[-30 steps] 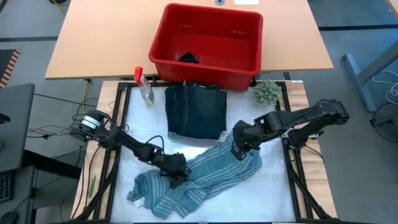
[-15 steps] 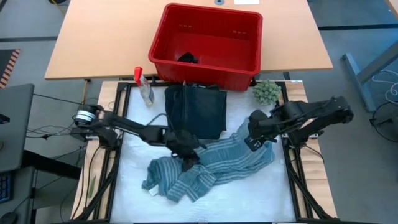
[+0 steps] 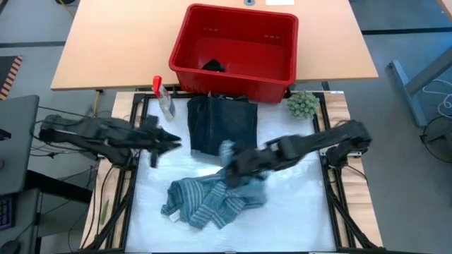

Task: Fold Laundry from Bin
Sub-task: Fold the blue long sleeve on the table

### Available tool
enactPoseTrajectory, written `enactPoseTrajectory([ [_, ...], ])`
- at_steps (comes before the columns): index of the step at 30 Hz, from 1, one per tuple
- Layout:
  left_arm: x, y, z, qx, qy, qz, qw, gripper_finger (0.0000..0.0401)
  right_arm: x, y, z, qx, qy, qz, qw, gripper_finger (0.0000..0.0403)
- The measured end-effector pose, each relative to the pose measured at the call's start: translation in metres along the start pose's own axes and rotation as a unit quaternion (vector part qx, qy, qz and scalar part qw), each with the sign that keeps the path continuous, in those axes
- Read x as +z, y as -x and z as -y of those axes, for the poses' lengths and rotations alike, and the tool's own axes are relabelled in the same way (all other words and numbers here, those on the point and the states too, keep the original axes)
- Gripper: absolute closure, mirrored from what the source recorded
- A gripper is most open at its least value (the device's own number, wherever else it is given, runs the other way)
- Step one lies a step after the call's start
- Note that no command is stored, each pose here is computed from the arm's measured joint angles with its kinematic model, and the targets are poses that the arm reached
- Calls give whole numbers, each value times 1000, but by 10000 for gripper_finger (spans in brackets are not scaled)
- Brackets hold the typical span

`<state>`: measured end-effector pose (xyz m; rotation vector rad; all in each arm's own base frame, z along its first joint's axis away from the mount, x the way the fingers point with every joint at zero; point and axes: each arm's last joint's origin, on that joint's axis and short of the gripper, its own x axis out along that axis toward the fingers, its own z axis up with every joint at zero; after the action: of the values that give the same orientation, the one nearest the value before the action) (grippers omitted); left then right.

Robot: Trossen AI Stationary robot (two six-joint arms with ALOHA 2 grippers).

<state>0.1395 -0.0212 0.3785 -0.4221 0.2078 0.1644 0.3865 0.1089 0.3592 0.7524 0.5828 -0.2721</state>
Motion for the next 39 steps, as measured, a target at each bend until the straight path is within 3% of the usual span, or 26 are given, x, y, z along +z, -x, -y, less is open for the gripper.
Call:
enactPoseTrajectory([
  [3,4,25,-9,2,14,30,999,292,4,-56,-18,61,22,55,996,371],
  [5,6,37,-12,-4,22,45,999,292,3,-91,-19,70,37,57,995,340],
  [9,4,48,-17,-3,28,42,999,292,3,-145,-6,101,16,-43,994,249],
  [13,1,49,-19,-1,26,25,999,292,9,-167,-3,171,-24,-124,977,154],
  [16,-1,47,-19,0,21,11,1000,292,11,-161,-5,182,-31,-155,970,109],
  [19,-2,42,-17,-7,12,-3,1000,292,16,-123,-12,123,1,-147,981,96],
  [24,-14,6,-5,-42,-6,-56,998,292,16,-27,-12,-55,63,-131,988,100],
  [29,-41,-68,16,-61,-73,-131,987,292,-20,8,12,-278,57,-171,944,106],
  [31,-53,-93,21,-80,-90,-160,980,292,-35,5,20,-294,53,-177,938,106],
  [36,-80,-133,29,-142,-101,-224,959,292,-83,-23,48,-241,4,-176,955,105],
  [39,-95,-147,27,-144,-114,-261,948,292,-111,-29,79,-222,-42,-158,961,105],
])
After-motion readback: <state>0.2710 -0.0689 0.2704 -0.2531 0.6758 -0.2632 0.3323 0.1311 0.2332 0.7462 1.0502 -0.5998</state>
